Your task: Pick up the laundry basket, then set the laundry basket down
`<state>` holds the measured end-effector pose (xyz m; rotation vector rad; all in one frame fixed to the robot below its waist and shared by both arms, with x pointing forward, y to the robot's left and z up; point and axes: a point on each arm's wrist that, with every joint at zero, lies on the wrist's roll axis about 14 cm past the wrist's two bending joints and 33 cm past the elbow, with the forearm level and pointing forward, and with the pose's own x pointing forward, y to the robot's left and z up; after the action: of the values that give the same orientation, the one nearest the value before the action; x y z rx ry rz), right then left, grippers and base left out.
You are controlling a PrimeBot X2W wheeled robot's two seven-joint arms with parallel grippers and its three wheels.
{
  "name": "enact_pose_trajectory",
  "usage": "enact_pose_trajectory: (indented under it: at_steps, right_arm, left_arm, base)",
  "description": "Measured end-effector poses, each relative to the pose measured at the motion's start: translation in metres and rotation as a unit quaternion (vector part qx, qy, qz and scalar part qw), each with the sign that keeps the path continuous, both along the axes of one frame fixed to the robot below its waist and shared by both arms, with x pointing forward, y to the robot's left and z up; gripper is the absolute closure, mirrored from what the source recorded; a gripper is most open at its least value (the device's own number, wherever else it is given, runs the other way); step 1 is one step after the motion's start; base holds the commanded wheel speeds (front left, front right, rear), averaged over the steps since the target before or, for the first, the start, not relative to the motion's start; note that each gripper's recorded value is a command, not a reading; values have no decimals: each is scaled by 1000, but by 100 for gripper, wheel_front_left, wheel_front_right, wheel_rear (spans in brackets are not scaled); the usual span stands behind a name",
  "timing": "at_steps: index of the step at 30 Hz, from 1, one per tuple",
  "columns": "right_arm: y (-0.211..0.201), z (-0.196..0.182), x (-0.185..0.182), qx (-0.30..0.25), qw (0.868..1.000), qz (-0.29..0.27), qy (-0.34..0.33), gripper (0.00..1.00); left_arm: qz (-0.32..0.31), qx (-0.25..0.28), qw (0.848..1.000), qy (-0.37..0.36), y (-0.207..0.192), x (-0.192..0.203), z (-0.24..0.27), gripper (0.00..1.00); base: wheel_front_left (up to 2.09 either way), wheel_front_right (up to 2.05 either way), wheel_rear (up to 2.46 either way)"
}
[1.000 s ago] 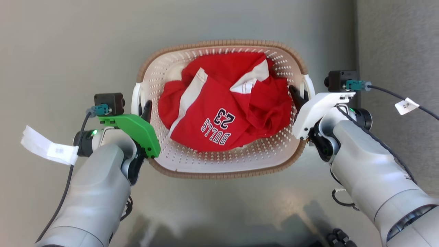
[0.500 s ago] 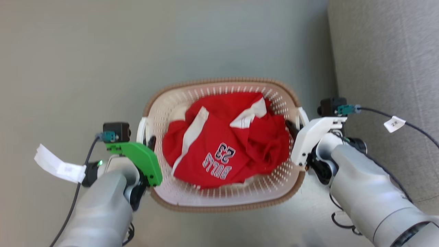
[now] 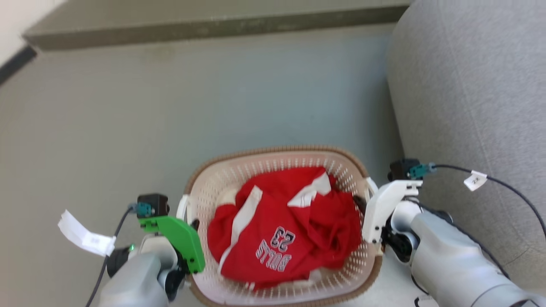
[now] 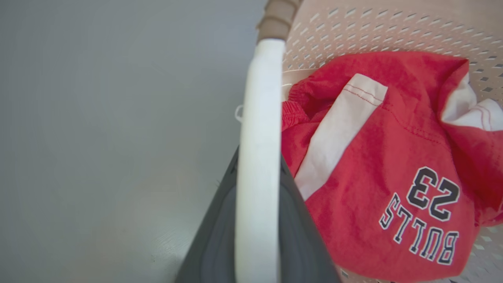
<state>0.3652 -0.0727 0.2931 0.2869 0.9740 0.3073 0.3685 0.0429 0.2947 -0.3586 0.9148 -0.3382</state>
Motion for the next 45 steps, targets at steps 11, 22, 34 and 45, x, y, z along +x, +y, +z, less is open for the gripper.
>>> enact_pose_trajectory:
  at_steps: [11,22,34,45]
  right_arm:
    - [-1,16,-36,8,1000,-8,10,100]
    - [0,32,-46,12,1000,-2,11,100]
    - [1,32,-47,13,1000,3,24,100]
    - [1,33,-45,12,999,6,30,100]
  left_arm:
    - [-10,2,1000,4,0,-32,17,100]
    - [-24,7,1000,8,-1,-42,31,100]
    - [-25,11,999,28,1,-41,29,100]
    - [-24,13,999,36,1,-38,29,100]
  base:
    - [0,0,0]
    - [0,0,0]
    - [0,0,0]
    - [0,0,0]
